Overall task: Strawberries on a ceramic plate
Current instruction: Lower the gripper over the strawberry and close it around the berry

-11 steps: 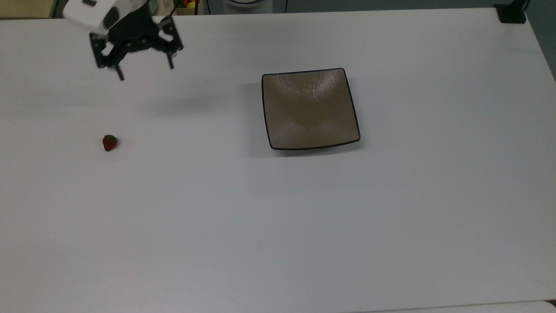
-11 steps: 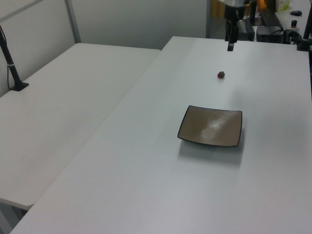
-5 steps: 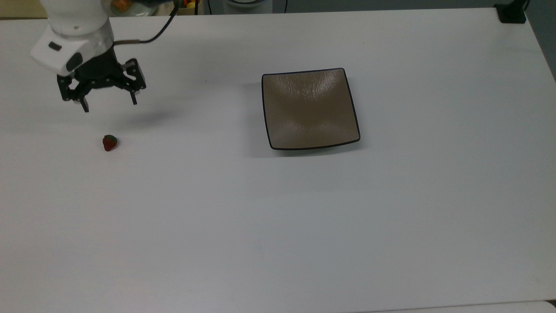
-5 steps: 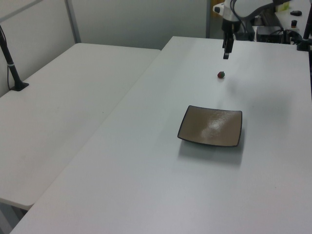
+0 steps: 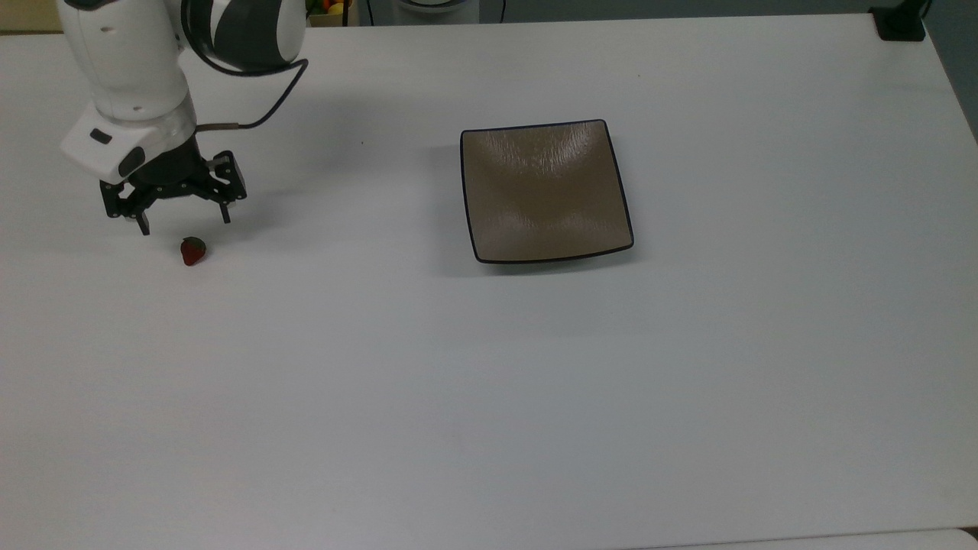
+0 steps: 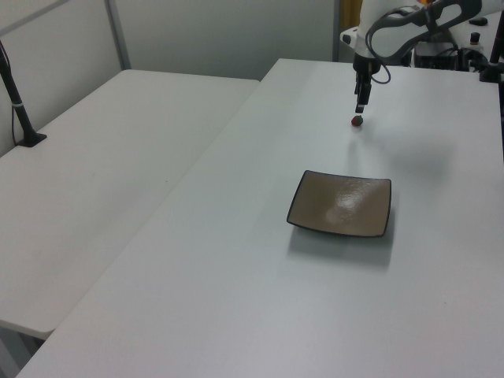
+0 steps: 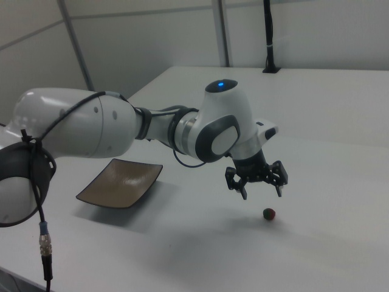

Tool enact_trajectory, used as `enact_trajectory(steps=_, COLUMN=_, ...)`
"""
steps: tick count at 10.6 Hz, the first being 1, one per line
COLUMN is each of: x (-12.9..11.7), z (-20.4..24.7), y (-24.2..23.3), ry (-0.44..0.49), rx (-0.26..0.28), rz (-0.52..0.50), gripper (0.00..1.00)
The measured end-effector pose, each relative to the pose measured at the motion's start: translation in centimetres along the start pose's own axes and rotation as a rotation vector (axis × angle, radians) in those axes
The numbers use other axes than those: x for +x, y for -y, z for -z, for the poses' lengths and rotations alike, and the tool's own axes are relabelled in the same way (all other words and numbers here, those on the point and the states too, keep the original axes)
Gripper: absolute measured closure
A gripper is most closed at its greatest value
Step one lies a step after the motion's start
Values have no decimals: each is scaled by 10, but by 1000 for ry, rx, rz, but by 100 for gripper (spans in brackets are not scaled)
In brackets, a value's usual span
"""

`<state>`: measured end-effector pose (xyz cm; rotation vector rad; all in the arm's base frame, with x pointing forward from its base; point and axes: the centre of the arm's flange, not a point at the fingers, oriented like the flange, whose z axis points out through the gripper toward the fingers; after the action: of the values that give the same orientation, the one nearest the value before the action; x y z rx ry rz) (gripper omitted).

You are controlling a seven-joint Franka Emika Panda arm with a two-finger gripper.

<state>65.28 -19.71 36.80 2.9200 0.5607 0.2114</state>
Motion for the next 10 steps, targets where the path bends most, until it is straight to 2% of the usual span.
enact_trajectory(steps=5, x=-5, z=-37, y=1, ry=62, rx=-22, rz=51, gripper=0)
enact_trajectory(steps=7, x=-4, z=-48, y=-2, ry=41, rx=-42, rz=57, gripper=0)
enact_trajectory(steps=10, x=-7, z=-60, y=-4, ry=43, rx=-50, rz=60, gripper=12)
